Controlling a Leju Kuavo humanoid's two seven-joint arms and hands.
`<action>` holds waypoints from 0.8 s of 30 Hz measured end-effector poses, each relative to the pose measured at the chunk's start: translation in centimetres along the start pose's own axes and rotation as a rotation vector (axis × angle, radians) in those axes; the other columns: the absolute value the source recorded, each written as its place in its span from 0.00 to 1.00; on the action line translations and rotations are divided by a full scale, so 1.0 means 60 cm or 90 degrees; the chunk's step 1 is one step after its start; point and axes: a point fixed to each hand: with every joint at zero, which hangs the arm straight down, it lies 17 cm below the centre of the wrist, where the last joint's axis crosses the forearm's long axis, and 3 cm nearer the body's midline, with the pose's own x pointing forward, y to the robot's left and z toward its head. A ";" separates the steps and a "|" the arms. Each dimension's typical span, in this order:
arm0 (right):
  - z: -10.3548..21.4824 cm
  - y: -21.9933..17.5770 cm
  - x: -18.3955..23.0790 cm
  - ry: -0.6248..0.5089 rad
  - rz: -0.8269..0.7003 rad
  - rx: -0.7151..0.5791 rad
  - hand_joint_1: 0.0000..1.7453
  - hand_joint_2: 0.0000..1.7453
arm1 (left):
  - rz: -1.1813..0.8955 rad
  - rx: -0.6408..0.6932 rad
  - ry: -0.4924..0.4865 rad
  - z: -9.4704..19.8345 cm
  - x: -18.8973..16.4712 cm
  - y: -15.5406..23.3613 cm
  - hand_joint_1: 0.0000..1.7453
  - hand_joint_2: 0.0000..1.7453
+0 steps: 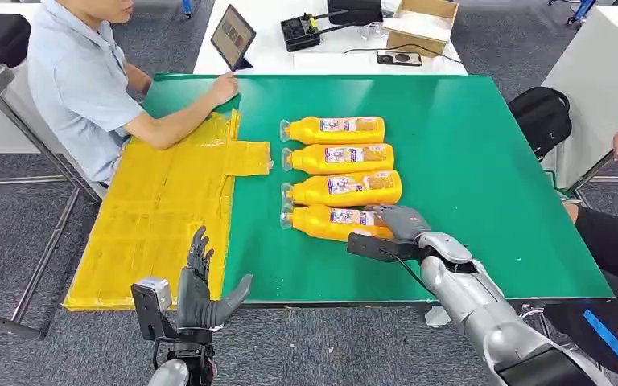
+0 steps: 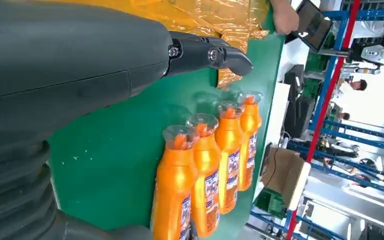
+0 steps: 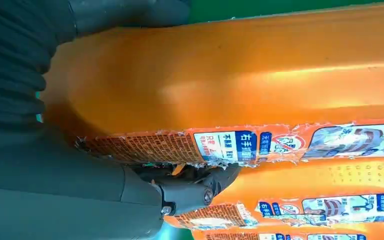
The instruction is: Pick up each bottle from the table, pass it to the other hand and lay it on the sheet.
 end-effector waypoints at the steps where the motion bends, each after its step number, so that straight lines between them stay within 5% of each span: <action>1: 0.000 -0.003 0.007 -0.015 -0.011 -0.011 1.00 1.00 | 0.000 0.002 -0.002 0.000 0.001 0.001 0.00 1.00; 5: 0.013 -0.006 0.048 -0.098 -0.094 -0.070 1.00 1.00 | 0.006 0.021 -0.016 0.000 0.007 0.012 0.00 1.00; 9: 0.068 -0.012 0.149 -0.216 -0.276 -0.193 1.00 1.00 | 0.037 0.085 -0.034 0.004 0.020 0.046 0.00 1.00; 18: 0.160 -0.140 0.210 -0.287 -0.407 -0.451 1.00 1.00 | 0.242 0.144 0.049 0.013 -0.005 0.074 0.00 1.00; 24: 0.185 -0.143 0.237 -0.327 -0.417 -0.462 1.00 1.00 | 0.244 0.010 0.048 0.042 0.011 0.008 0.00 1.00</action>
